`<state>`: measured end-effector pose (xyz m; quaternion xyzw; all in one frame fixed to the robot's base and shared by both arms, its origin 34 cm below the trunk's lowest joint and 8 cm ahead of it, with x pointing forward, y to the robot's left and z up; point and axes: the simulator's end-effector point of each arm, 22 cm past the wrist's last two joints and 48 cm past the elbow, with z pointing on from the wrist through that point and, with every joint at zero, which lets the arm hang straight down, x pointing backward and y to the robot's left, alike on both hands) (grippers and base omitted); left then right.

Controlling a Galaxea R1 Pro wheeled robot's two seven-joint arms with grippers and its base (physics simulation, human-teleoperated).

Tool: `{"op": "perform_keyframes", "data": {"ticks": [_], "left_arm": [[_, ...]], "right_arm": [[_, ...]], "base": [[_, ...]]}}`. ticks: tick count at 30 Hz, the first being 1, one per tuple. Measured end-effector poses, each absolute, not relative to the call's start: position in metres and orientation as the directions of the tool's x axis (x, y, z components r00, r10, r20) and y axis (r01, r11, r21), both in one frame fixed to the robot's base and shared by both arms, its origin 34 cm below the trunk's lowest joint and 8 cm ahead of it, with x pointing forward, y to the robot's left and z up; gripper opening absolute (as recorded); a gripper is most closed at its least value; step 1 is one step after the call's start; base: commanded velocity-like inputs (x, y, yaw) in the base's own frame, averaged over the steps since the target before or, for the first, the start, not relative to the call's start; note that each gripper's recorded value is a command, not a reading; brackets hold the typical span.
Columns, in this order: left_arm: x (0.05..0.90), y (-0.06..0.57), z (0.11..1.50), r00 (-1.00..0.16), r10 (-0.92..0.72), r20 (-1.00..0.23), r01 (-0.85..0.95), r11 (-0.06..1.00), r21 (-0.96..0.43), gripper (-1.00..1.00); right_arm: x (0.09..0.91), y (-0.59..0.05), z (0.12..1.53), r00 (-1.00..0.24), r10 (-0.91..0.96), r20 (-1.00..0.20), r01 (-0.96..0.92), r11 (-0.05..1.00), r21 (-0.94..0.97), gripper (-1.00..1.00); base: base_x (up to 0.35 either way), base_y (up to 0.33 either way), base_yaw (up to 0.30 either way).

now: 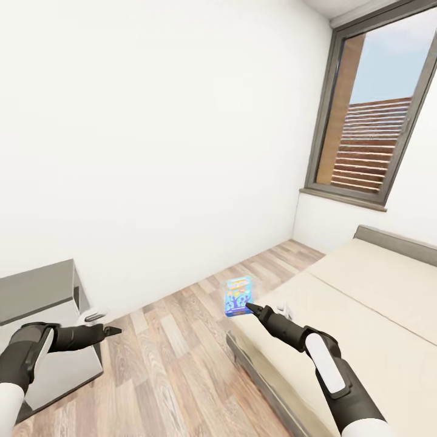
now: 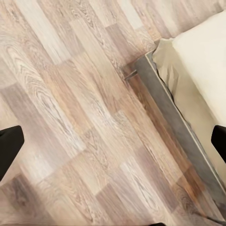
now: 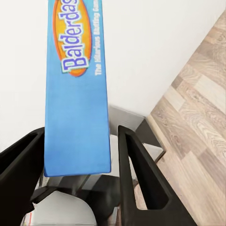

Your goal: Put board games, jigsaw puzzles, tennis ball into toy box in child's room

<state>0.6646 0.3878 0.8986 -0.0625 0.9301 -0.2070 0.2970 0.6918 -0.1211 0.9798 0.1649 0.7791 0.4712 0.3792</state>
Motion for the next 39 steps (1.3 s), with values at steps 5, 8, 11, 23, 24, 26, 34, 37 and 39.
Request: {"op": "perform_keyframes", "data": {"ticks": [5, 8, 11, 23, 24, 26, 34, 37, 39], "left_arm": [[0.664, 0.384, 0.902, -0.817, -0.238, -0.525, 0.007, 0.907, -0.422, 1.0], [0.663, 0.383, 0.905, -0.817, -0.238, -0.525, 0.008, 0.906, -0.423, 1.0], [0.662, 0.382, 0.908, -0.817, -0.238, -0.525, 0.008, 0.906, -0.423, 1.0], [0.659, 0.383, 0.919, -0.816, -0.236, -0.527, 0.009, 0.907, -0.42, 1.0], [0.659, 0.383, 0.92, -0.816, -0.236, -0.527, 0.009, 0.907, -0.42, 1.0], [0.658, 0.383, 0.922, -0.816, -0.236, -0.528, 0.01, 0.908, -0.42, 1.0], [0.655, 0.383, 0.928, -0.816, -0.235, -0.528, 0.01, 0.908, -0.42, 1.0], [0.654, 0.383, 0.931, -0.816, -0.236, -0.527, 0.009, 0.907, -0.42, 1.0], [0.653, 0.382, 0.932, -0.817, -0.236, -0.527, 0.01, 0.907, -0.421, 1.0]], "right_arm": [[0.69, -0.121, 0.985, -0.658, 0.614, -0.436, -0.101, 0.501, 0.859, -1.0], [0.69, -0.121, 0.988, -0.658, 0.614, -0.436, -0.101, 0.502, 0.859, -1.0], [0.689, -0.121, 0.991, -0.658, 0.614, -0.436, -0.101, 0.502, 0.859, -1.0], [0.685, -0.121, 1.003, -0.659, 0.615, -0.433, -0.103, 0.497, 0.862, -1.0], [0.684, -0.12, 1.004, -0.659, 0.615, -0.433, -0.103, 0.497, 0.862, -1.0], [0.684, -0.12, 1.006, -0.659, 0.615, -0.433, -0.104, 0.496, 0.862, -1.0], [0.681, -0.12, 1.013, -0.66, 0.614, -0.434, -0.104, 0.497, 0.862, -1.0], [0.68, -0.12, 1.015, -0.66, 0.613, -0.434, -0.104, 0.498, 0.861, -1.0], [0.679, -0.119, 1.016, -0.661, 0.612, -0.434, -0.104, 0.498, 0.861, -1.0]], "base": [[0.0, 0.0, 0.282], [0.0, 0.0, 0.287], [0.0, 0.0, 0.287], [0.0, 0.0, 0.098], [0.0, 0.0, 0.0], [0.0, 0.0, 0.003], [0.0, 0.0, 0.214], [0.0, 0.0, 0.285], [0.0, 0.0, 0.288]]}}
